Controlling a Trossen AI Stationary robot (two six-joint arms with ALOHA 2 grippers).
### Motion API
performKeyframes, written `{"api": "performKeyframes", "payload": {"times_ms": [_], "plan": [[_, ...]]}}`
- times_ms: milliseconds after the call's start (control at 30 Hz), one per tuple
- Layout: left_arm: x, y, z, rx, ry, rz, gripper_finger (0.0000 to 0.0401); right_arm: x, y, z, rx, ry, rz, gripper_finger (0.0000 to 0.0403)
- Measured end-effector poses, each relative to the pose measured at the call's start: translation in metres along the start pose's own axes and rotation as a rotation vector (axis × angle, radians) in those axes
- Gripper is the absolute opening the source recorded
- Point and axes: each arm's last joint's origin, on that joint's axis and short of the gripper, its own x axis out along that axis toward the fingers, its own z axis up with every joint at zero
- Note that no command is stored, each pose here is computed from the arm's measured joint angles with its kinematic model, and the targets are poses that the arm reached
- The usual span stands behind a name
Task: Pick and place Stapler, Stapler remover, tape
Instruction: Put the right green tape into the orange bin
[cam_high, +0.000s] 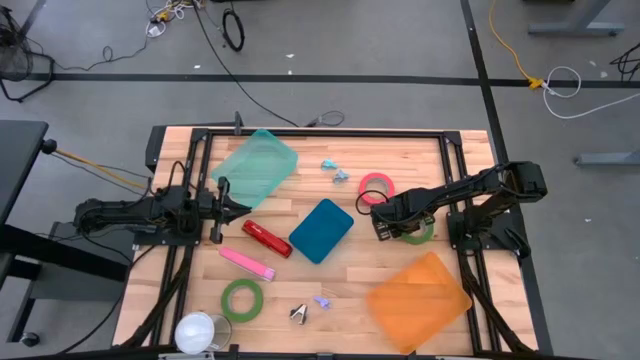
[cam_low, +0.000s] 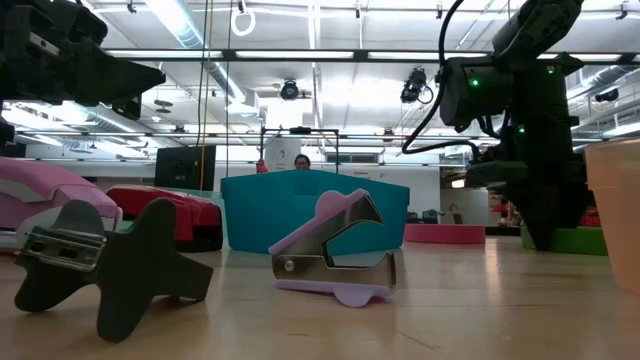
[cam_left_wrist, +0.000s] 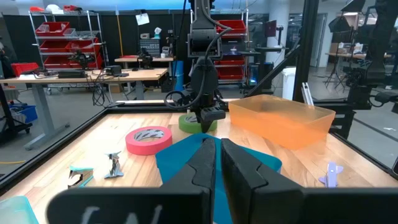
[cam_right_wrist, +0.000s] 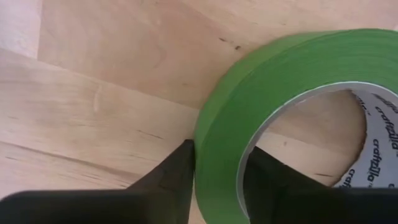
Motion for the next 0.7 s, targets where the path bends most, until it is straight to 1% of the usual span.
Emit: {"api": "performKeyframes", "payload": {"times_ms": [200,333,500,700], "plan": [[0.0,0.0,0.0,0.0,0.0,0.0,0.003,-0.001,0.001,-0.004,-0.019,-0.008,0.002,0.01],[0.0,0.0,0.0,0.0,0.0,0.0,0.003,-0.01,0.0,-0.007,-0.031,-0.007,0.018,0.0101],[0.0,0.0,0.0,0.0,0.0,0.0,0.003,-0.034,0.001,-0.006,-0.09,-0.024,0.064,0.0101],[0.0,0.0,0.0,0.0,0.0,0.0,0.003,-0.075,0.003,-0.009,-0.245,-0.073,0.163,0.0101]]}}
